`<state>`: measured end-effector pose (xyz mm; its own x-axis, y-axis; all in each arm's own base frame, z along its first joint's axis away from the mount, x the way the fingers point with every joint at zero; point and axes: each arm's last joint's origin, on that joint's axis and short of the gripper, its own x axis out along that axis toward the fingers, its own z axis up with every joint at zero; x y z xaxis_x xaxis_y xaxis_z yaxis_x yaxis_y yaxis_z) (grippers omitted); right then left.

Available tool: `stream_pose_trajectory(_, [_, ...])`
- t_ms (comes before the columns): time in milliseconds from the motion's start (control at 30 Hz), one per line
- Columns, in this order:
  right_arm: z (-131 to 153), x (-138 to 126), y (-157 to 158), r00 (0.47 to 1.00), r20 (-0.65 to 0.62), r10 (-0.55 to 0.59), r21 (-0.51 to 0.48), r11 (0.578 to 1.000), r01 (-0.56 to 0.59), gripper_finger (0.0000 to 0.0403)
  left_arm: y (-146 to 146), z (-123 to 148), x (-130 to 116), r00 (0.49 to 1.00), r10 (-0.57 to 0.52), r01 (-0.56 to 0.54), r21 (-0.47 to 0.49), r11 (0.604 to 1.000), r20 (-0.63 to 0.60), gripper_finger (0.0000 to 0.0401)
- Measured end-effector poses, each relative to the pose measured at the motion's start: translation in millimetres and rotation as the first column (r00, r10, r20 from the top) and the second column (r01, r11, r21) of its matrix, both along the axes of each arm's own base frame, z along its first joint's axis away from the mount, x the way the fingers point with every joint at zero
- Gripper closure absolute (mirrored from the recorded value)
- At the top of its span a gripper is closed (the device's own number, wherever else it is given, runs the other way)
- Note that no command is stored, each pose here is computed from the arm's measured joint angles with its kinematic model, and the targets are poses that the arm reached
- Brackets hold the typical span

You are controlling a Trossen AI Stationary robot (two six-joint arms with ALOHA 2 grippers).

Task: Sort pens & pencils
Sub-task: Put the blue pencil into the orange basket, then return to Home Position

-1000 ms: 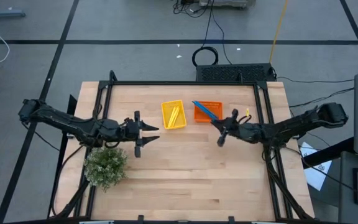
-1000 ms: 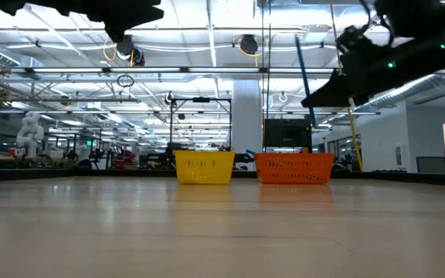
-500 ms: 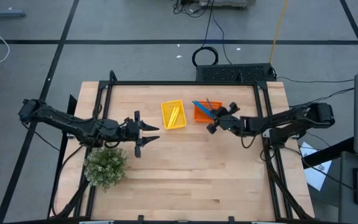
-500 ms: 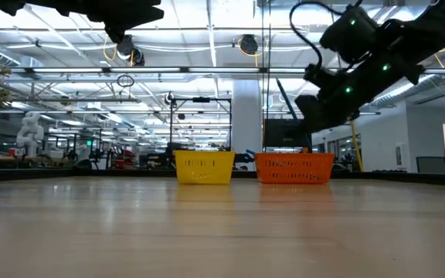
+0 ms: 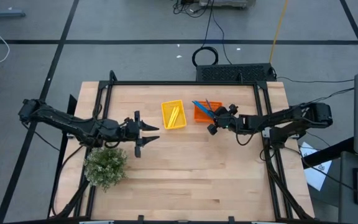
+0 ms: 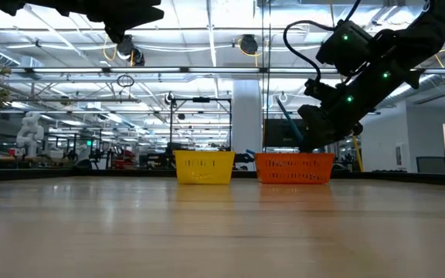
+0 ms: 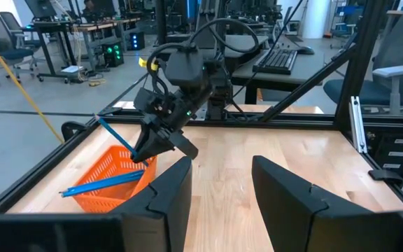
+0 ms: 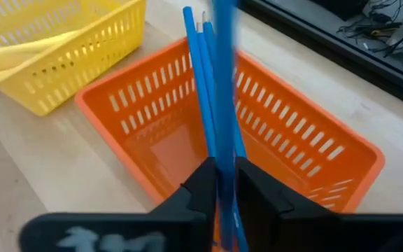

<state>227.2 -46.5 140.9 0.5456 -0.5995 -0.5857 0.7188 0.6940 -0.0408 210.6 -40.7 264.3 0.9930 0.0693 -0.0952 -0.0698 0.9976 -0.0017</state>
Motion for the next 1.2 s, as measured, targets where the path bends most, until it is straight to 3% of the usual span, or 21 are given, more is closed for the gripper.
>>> stream_pose_trajectory(333, [-3, -3, 0, 0.998, -0.062, 0.019, -0.009, 1.0, -0.019, 0.0303, 0, -1, 0, 1.0, 0.0, 0.0, 0.002, 1.0, -0.012, 0.0244])
stream_pose_trajectory(500, [15, -2, 3, 0.998, 0.024, 0.061, -0.058, 0.997, -0.059, 0.0283, 0, -5, -1, 0.999, 0.003, -0.003, -0.01, 1.0, -0.053, 0.0244])
stream_pose_trajectory(667, [45, -3, 24, 0.964, 0.136, 0.228, -0.156, 0.966, -0.206, 0.0283, 1, -12, -2, 0.993, 0.011, -0.016, -0.046, 0.999, -0.117, 0.0244])
stream_pose_trajectory(800, [61, -2, 44, 0.882, 0.216, 0.42, -0.206, 0.902, -0.379, 0.0292, 1, -12, -2, 0.993, 0.015, -0.023, -0.067, 0.997, -0.118, 0.0244])
stream_pose_trajectory(967, [66, -1, 58, 0.83, 0.244, 0.502, -0.235, 0.861, -0.451, 0.0313, 17, -3, -4, 0.993, 0.099, -0.102, -0.05, 0.994, -0.059, 0.0246])
stream_pose_trajectory(1067, [66, -1, 60, 0.826, 0.245, 0.508, -0.236, 0.857, -0.458, 0.0327, 37, 11, -14, 0.988, 0.154, -0.154, -0.032, 0.988, 0.011, 0.0273])
stream_pose_trajectory(1200, [66, -1, 60, 0.825, 0.246, 0.509, -0.235, 0.857, -0.459, 0.0346, 65, 20, -32, 0.972, 0.231, -0.23, -0.013, 0.973, 0.045, 0.0373])
